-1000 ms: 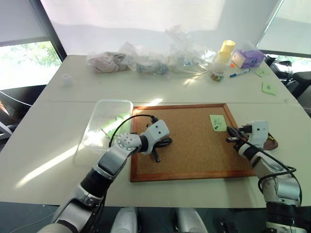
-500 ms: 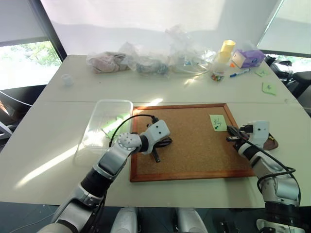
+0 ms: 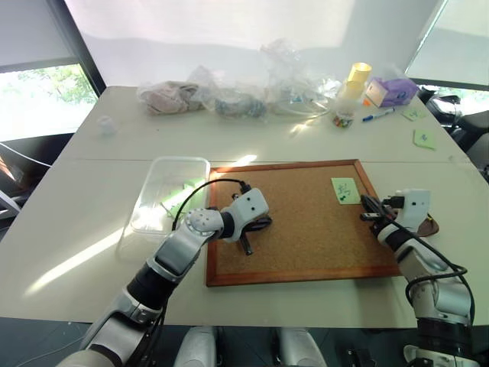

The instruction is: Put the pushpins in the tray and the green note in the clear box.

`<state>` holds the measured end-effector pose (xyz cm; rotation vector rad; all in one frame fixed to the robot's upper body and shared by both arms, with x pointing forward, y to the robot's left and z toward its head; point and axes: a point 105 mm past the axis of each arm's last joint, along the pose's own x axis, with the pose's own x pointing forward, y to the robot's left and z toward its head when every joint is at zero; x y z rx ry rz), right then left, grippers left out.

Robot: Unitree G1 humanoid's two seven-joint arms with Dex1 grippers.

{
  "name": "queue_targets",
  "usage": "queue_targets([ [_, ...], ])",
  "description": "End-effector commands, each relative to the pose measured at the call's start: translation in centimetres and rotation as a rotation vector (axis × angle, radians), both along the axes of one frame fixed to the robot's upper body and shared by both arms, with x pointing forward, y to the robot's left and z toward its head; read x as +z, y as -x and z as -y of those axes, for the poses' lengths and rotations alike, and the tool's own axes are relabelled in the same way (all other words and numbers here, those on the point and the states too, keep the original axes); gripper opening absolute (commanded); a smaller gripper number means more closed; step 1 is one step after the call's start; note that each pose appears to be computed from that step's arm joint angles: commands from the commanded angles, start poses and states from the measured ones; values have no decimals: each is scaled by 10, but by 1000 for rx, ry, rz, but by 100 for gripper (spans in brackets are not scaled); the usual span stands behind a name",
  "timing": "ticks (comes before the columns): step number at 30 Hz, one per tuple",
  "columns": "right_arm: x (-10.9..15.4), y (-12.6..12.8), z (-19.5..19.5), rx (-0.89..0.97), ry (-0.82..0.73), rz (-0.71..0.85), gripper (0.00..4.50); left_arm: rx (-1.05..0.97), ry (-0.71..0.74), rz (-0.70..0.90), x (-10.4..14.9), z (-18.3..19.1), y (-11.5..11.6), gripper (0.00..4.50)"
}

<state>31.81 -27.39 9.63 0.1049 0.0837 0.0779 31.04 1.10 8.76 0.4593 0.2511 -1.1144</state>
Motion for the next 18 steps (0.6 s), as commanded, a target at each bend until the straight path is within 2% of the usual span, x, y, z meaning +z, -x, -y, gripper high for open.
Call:
queue_targets([
  [1, 43, 5, 22, -91, 47, 168, 6, 15, -92, -95, -29, -10, 7, 0],
  [12, 40, 8, 22, -91, 66, 161, 6, 41, -177, -115, -40, -21, 6, 0],
  [15, 43, 12, 28, -121, 64, 170, 6, 46, -171, -111, -39, -21, 5, 0],
  [18, 45, 24, 49, -224, 67, 170, 6, 50, -161, -106, -37, -20, 4, 0],
])
